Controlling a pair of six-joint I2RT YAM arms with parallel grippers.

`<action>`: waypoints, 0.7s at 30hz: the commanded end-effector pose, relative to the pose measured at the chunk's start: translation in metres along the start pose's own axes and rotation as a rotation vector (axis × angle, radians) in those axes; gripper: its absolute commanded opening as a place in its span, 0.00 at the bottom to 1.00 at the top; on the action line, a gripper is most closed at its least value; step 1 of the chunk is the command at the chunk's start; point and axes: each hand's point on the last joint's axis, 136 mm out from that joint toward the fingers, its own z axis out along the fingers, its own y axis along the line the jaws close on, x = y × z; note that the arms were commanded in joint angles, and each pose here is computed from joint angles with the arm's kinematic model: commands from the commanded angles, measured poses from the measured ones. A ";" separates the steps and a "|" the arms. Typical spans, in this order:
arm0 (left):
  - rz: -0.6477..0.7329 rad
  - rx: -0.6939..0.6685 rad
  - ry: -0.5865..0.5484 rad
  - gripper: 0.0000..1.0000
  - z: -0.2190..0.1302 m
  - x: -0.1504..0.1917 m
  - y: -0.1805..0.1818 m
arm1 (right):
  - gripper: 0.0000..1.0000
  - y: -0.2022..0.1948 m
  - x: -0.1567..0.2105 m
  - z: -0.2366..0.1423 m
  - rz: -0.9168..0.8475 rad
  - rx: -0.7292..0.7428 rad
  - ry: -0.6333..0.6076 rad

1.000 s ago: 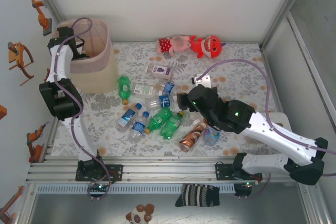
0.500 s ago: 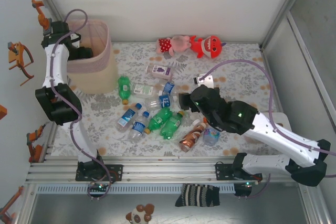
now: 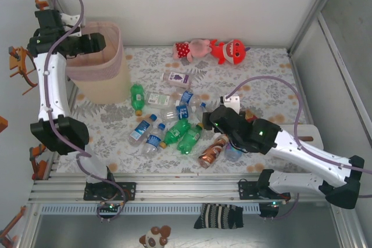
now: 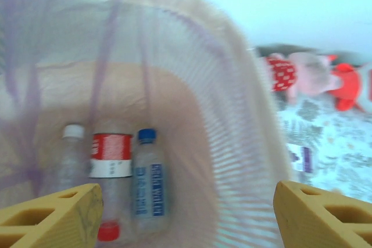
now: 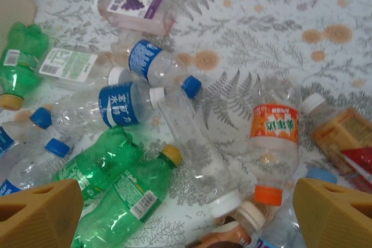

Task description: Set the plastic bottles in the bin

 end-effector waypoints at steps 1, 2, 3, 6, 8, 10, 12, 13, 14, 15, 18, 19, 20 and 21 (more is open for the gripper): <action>0.029 0.136 -0.032 0.77 -0.019 0.002 -0.044 | 0.88 -0.011 0.015 0.006 0.113 0.031 0.031; 0.051 0.129 -0.032 0.77 -0.022 0.005 -0.051 | 0.87 -0.013 0.021 0.009 0.124 0.040 0.044; 0.075 0.127 -0.036 0.77 -0.027 0.009 -0.059 | 0.85 -0.016 0.027 0.012 0.138 0.048 0.057; 0.104 0.155 -0.052 0.78 -0.039 0.018 -0.079 | 0.77 -0.020 0.043 0.019 0.174 0.060 0.099; 0.106 0.177 -0.071 0.78 -0.047 0.024 -0.090 | 0.73 -0.022 0.054 0.023 0.201 0.063 0.132; 0.107 0.202 -0.090 0.78 -0.056 0.032 -0.099 | 0.72 -0.022 0.064 0.026 0.240 0.067 0.164; 0.105 0.207 -0.106 0.79 -0.063 0.041 -0.103 | 0.72 -0.018 0.078 0.032 0.276 0.048 0.208; 0.105 0.206 -0.120 0.79 -0.068 0.045 -0.104 | 0.71 -0.015 0.085 0.035 0.290 0.033 0.231; 0.103 0.208 -0.129 0.79 -0.073 0.050 -0.105 | 0.72 -0.010 0.091 0.038 0.306 0.013 0.255; 0.100 0.209 -0.134 0.79 -0.076 0.054 -0.106 | 0.72 -0.006 0.097 0.041 0.316 0.001 0.280; 0.093 0.220 -0.139 0.80 -0.085 0.069 -0.109 | 0.74 -0.004 0.111 0.045 0.321 0.029 0.351; 0.091 0.221 -0.137 0.80 -0.087 0.073 -0.109 | 0.76 -0.003 0.116 0.045 0.330 0.038 0.372; 0.089 0.225 -0.134 0.80 -0.088 0.078 -0.110 | 0.77 0.000 0.122 0.047 0.342 0.036 0.399; 0.085 0.231 -0.134 0.80 -0.090 0.081 -0.111 | 0.78 0.003 0.129 0.050 0.356 0.025 0.425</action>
